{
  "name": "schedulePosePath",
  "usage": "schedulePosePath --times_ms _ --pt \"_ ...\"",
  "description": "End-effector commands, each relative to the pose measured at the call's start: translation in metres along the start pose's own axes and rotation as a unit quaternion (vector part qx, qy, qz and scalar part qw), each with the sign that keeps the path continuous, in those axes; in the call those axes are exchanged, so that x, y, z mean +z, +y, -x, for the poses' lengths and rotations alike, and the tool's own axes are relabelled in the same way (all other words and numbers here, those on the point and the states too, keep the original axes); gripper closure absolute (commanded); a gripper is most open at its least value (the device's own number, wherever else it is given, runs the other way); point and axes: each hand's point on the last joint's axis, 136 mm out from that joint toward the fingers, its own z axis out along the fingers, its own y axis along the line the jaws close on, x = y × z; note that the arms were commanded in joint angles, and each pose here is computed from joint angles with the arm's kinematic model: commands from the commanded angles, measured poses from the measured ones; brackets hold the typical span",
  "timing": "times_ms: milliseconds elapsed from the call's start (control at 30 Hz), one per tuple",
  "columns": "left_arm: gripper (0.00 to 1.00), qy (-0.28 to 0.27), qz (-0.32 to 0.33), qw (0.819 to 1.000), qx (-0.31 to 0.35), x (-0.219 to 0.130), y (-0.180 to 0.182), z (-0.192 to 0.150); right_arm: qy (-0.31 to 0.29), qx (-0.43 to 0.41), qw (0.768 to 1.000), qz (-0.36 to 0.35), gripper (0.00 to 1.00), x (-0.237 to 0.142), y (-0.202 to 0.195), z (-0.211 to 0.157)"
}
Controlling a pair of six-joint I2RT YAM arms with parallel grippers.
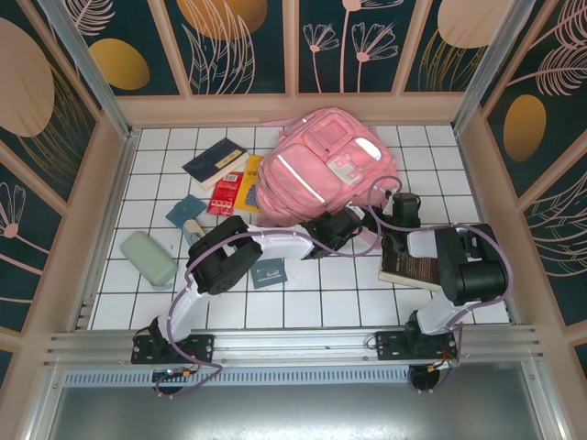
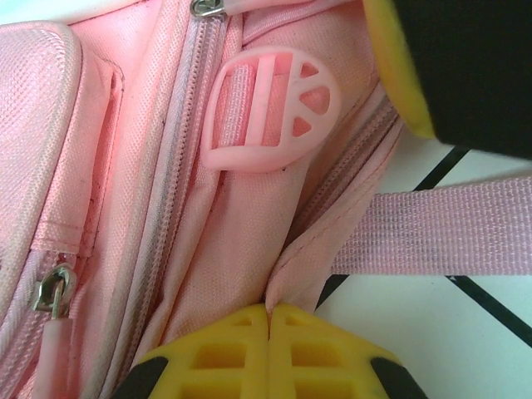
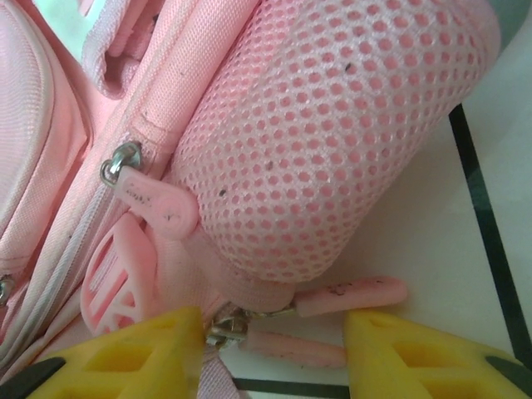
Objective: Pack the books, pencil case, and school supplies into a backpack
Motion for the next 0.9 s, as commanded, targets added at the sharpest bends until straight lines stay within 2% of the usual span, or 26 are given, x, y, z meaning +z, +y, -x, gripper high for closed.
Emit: schedulePosePath --times_ms 0,233,533,733,867 --pt "1.0 -0.001 0.009 1.0 -0.012 -0.007 0.011 0.005 0.019 -0.002 0.999 0.038 0.54 -0.009 0.016 -0.013" --pt "1.0 -0.001 0.01 1.0 -0.013 -0.007 0.011 0.006 -0.001 -0.008 0.999 0.044 0.56 -0.022 0.021 -0.011" --pt "1.0 0.0 0.011 1.0 -0.013 -0.009 0.012 0.007 0.023 -0.001 1.0 -0.004 0.55 -0.002 0.002 -0.012" --pt "1.0 -0.002 0.01 1.0 -0.015 -0.009 0.013 0.009 0.031 -0.006 0.999 -0.01 0.69 0.002 0.002 -0.015" --pt "1.0 -0.002 0.008 1.0 -0.016 -0.01 0.012 0.011 0.025 -0.008 0.999 -0.02 0.73 0.002 0.0 -0.014"
